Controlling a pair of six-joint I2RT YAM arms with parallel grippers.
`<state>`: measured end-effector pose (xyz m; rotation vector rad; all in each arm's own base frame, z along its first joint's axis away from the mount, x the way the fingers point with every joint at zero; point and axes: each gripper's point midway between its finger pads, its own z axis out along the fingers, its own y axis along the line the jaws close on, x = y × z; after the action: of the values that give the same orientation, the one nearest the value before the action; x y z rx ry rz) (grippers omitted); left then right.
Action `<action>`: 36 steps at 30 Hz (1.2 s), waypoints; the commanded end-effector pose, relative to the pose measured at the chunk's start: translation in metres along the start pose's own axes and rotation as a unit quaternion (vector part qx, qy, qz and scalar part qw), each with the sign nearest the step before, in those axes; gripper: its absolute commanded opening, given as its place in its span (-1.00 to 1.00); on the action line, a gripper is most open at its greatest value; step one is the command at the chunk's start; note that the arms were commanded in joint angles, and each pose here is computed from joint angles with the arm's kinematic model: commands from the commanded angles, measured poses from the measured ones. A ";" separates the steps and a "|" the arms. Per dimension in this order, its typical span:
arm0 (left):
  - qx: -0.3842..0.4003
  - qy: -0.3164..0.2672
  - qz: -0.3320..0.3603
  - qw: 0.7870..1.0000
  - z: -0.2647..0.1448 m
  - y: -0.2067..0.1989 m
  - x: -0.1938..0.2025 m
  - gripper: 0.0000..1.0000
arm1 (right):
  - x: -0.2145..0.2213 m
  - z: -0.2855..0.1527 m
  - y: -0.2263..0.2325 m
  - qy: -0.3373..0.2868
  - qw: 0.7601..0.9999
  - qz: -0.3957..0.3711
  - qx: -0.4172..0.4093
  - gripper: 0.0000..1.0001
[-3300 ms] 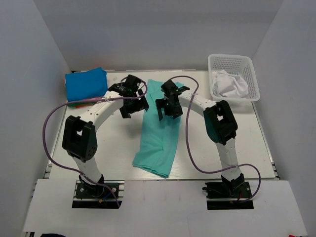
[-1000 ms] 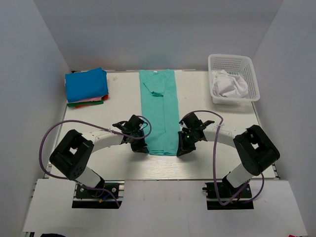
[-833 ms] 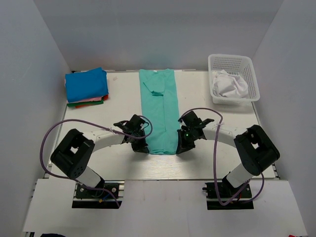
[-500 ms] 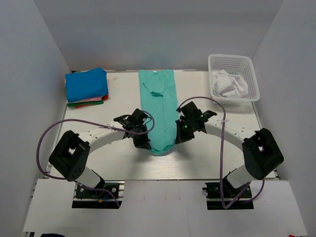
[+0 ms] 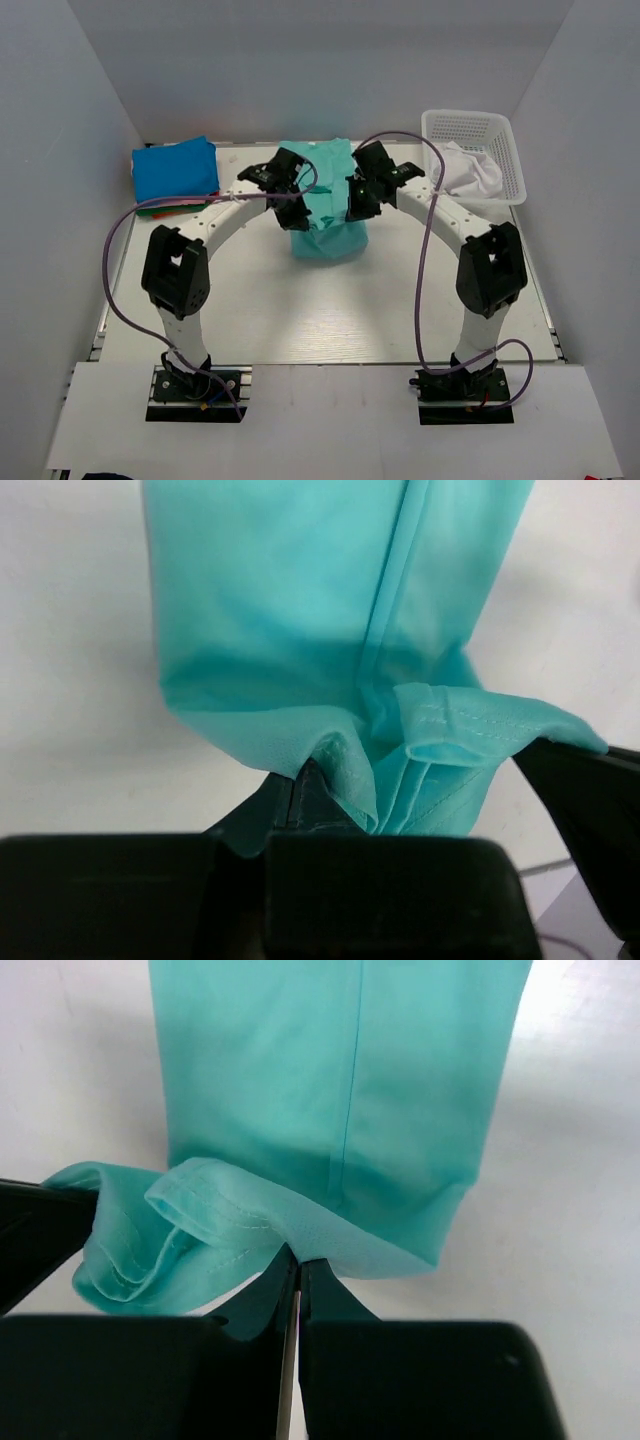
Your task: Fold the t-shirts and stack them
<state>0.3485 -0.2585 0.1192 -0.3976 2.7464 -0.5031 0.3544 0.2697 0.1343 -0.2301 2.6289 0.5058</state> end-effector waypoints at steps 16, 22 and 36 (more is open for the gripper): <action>0.020 -0.085 -0.002 0.996 0.017 -0.019 -0.143 -1.00 | -0.117 0.034 -0.023 -0.102 0.993 0.047 0.025 -1.00; 0.025 -0.094 -0.013 0.995 0.023 -0.011 -0.157 -1.00 | -0.130 0.054 -0.040 -0.108 0.992 0.057 0.025 -1.00; 0.022 -0.097 -0.042 0.994 0.056 0.009 -0.180 -0.52 | -0.149 0.096 -0.030 -0.109 0.990 0.057 -0.065 -0.68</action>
<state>0.5104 -0.2117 0.0885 -0.5235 2.6273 -0.4707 0.5121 0.2814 0.0889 -0.0525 2.5059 0.6164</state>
